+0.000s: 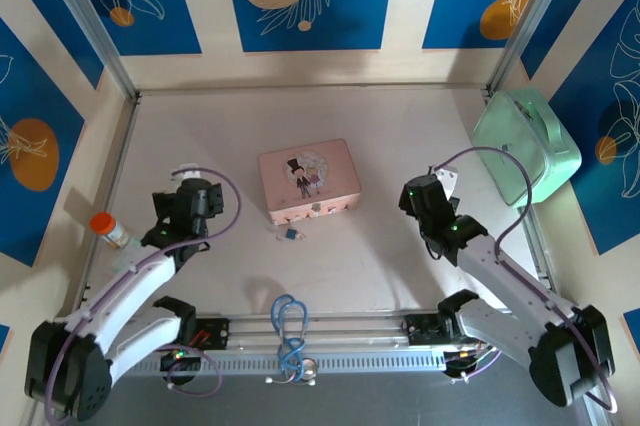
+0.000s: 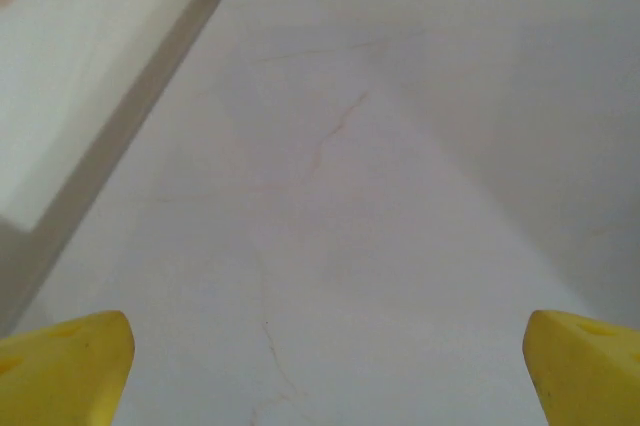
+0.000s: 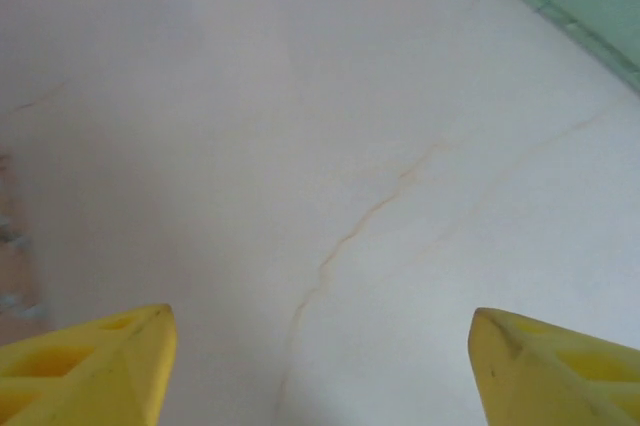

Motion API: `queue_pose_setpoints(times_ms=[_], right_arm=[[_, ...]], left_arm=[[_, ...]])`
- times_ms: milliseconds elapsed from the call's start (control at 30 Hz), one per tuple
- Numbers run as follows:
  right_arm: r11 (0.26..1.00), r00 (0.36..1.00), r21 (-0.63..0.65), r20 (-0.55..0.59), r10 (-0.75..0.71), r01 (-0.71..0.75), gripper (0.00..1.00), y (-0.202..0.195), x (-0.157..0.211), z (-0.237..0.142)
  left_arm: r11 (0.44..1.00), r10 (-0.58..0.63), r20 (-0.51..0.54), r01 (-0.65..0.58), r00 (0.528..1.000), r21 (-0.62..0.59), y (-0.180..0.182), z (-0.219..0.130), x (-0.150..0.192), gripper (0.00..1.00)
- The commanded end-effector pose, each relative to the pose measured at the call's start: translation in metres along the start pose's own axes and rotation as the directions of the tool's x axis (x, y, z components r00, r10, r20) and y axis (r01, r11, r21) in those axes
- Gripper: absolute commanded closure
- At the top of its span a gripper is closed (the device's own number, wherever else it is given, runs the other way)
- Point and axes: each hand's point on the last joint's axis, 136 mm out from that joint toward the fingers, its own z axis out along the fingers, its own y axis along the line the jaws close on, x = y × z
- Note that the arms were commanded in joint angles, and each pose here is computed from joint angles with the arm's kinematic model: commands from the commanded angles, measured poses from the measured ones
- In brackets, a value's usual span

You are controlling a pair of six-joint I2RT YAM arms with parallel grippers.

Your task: Unlock the padlock with the key

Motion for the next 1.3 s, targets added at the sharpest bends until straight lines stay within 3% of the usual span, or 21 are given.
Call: queue_pose_setpoints(times_ms=[0, 167, 400, 433, 533, 667, 767, 900, 967, 1033, 1267], right_arm=[[0.995, 0.997, 0.102, 0.073, 0.005, -0.012, 0.19, -0.014, -0.025, 0.018], [0.987, 0.982, 0.15, 0.165, -0.086, 0.061, 0.17, -0.015, -0.049, 0.039], [0.991, 0.987, 0.131, 0.156, -0.04, 0.02, 0.12, -0.04, -0.031, 0.08], [0.996, 0.992, 0.09, 0.118, -0.036, 0.025, 0.0, -0.036, -0.028, 0.084], [0.994, 0.987, -0.084, 0.149, -0.052, 0.065, 0.01, -0.007, -0.037, 0.094], [0.957, 0.961, -0.213, 0.234, -0.147, 0.199, 0.01, 0.026, -0.051, 0.108], [0.925, 0.982, -0.354, 0.173, -0.078, 0.136, 0.01, 0.024, -0.045, 0.115], [0.894, 0.953, -0.395, 0.288, -0.095, 0.209, 0.01, 0.034, -0.033, 0.105], [0.904, 0.963, -0.382, 0.251, -0.098, 0.191, 0.01, 0.03, -0.032, 0.108], [0.897, 0.966, -0.404, 0.244, -0.082, 0.178, 0.01, 0.029, -0.032, 0.108], [0.902, 0.964, -0.389, 0.251, -0.092, 0.188, 0.01, 0.029, -0.032, 0.108]], left_arm=[[0.989, 0.007, 0.177, 0.019, 0.984, -0.144, 0.022, 0.017, -0.026, 0.0], [0.984, 0.034, 0.106, -0.015, 0.994, -0.175, 0.021, 0.047, 0.003, 0.0], [0.995, -0.037, 0.132, 0.048, 0.991, -0.085, 0.019, 0.073, -0.005, 0.0], [0.998, -0.04, 0.14, 0.047, 0.989, -0.05, 0.016, 0.077, -0.007, 0.0], [0.996, -0.04, 0.1, 0.032, 0.994, 0.078, 0.001, 0.089, -0.007, 0.0], [0.961, 0.01, 0.038, -0.02, 0.999, 0.275, -0.033, 0.1, -0.006, 0.0], [0.935, 0.015, 0.056, -0.033, 0.998, 0.353, -0.047, 0.097, -0.009, 0.0], [0.934, -0.063, 0.132, 0.012, 0.989, 0.356, -0.048, 0.097, -0.004, 0.0], [0.94, -0.081, 0.232, -0.003, 0.969, 0.341, -0.05, 0.09, -0.002, 0.0], [0.95, -0.075, 0.179, 0.016, 0.981, 0.312, -0.045, 0.095, 0.002, 0.0], [0.956, -0.075, 0.197, 0.014, 0.978, 0.292, -0.043, 0.095, 0.0, 0.0]])
